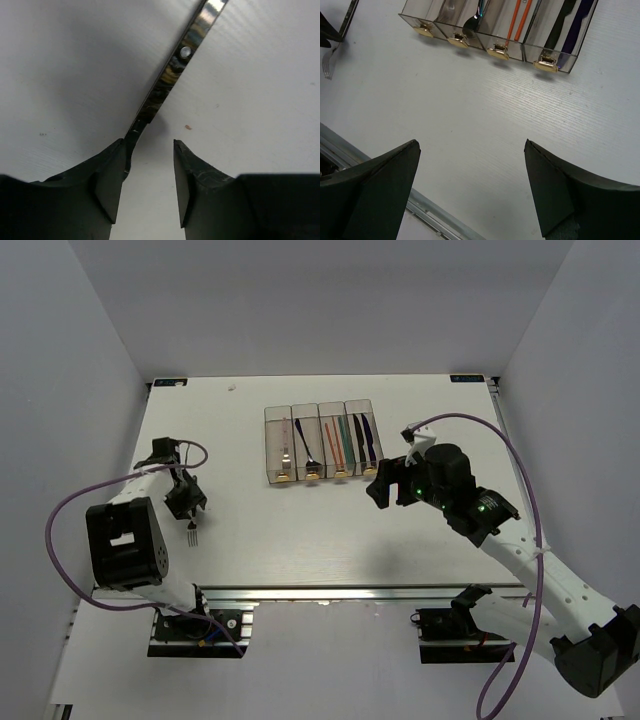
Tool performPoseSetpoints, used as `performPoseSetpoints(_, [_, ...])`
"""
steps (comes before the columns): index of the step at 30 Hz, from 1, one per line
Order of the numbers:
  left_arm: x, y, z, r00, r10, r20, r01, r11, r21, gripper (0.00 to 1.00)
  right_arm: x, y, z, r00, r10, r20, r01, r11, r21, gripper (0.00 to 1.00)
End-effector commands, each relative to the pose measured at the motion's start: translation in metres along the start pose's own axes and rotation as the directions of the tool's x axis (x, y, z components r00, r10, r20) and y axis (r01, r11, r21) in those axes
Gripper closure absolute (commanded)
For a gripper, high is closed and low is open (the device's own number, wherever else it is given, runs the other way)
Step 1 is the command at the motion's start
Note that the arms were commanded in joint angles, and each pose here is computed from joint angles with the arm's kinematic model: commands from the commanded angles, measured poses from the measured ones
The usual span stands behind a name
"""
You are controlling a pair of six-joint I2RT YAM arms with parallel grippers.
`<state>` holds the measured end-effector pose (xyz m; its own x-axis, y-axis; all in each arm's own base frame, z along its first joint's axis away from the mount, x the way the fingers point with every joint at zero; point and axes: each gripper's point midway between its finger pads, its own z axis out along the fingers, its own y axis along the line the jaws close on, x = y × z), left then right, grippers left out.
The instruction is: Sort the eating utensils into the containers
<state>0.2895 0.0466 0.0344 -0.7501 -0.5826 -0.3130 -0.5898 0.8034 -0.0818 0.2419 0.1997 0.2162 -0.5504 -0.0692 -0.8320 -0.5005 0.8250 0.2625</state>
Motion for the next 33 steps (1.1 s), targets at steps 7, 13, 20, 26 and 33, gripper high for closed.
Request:
performPoseSetpoints(7, [0.001,0.024,0.009,1.000,0.014,0.009,-0.013,0.992,-0.124,0.39,-0.017,0.006,-0.001,0.998,-0.018,0.056,0.019,0.999,-0.028,0.11])
performPoseSetpoints(13, [0.009,0.019,0.020,0.999,0.033,-0.026,-0.036,0.995,-0.092,0.35,-0.018,0.004,0.000,0.998,-0.019,0.056,0.020,1.000,-0.018,0.11])
performPoseSetpoints(20, [0.023,0.012,0.027,0.997,0.032,-0.073,-0.035,0.999,-0.039,0.43,-0.018,0.002,0.000,0.998,-0.017,0.055,0.018,1.000,-0.007,0.11])
performPoseSetpoints(26, [0.031,0.005,0.034,0.994,0.028,-0.107,-0.028,1.000,-0.001,0.55,-0.018,0.002,0.000,0.998,-0.018,0.055,0.019,1.000,-0.010,0.11])
performPoseSetpoints(33, [0.034,0.003,0.042,0.989,0.034,-0.143,-0.035,0.999,0.000,1.00,-0.020,0.002,-0.003,0.998,-0.019,0.065,0.020,1.000,-0.008,0.11])
